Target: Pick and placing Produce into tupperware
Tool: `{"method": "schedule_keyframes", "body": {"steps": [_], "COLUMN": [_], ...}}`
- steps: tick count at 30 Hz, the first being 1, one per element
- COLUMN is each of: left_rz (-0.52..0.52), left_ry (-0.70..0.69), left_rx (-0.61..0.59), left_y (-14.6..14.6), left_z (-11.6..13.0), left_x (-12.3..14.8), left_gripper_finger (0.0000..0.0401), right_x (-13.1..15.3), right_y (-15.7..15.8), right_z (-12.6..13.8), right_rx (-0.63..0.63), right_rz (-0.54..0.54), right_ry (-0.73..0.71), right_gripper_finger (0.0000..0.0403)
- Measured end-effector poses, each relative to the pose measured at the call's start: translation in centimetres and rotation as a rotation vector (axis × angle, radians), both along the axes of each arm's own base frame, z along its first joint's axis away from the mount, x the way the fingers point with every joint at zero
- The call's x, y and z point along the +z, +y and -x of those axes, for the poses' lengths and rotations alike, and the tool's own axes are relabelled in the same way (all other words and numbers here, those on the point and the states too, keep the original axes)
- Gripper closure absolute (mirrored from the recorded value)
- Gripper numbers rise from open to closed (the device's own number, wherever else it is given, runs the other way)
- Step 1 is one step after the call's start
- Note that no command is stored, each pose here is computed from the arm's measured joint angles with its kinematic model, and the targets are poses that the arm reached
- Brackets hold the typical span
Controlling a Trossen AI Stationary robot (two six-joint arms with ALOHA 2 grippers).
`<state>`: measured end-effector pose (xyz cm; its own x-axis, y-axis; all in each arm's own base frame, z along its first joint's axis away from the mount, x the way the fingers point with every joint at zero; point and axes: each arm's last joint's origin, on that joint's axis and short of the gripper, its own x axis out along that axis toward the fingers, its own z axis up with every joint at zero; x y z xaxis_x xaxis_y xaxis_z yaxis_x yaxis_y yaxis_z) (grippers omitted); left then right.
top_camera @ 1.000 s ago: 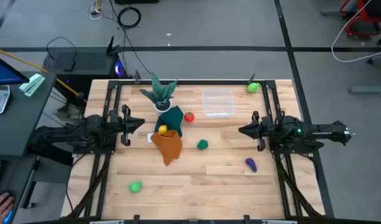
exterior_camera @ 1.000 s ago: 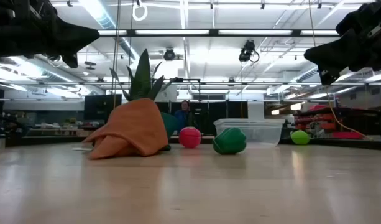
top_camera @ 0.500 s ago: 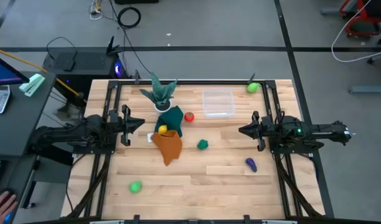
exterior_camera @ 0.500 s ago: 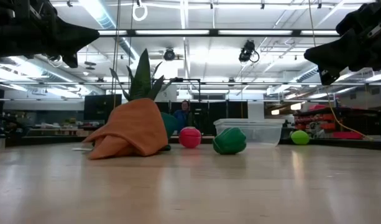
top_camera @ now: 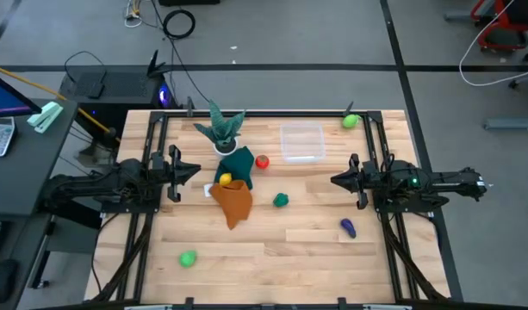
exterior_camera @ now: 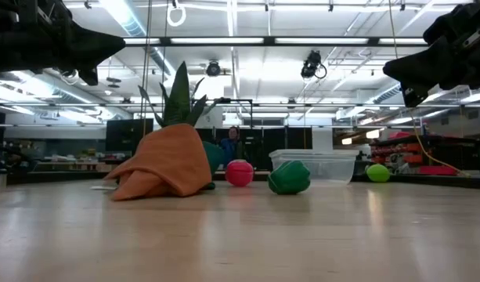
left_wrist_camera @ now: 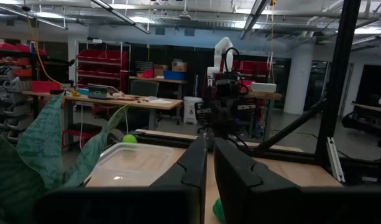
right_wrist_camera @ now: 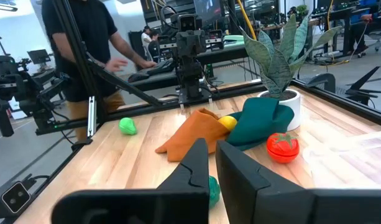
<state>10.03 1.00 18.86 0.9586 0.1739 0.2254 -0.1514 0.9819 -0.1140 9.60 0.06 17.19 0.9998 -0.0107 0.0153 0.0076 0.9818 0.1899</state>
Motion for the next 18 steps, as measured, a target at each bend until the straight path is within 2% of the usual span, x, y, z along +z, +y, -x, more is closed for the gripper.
{"method": "schedule_keyframes", "body": {"steps": [18], "left_rz": [0.0], "left_ry": [0.0], "left_rx": [0.0], "left_y": [0.0], "left_z": [0.0], "left_x": [0.0], "left_gripper_finger": [0.0364], "right_x": [-0.01], "right_y": [0.0], "right_z": [0.0], "right_rx": [0.0], "right_rz": [0.0], "right_ry": [0.0], "right_gripper_finger": [0.0402]}}
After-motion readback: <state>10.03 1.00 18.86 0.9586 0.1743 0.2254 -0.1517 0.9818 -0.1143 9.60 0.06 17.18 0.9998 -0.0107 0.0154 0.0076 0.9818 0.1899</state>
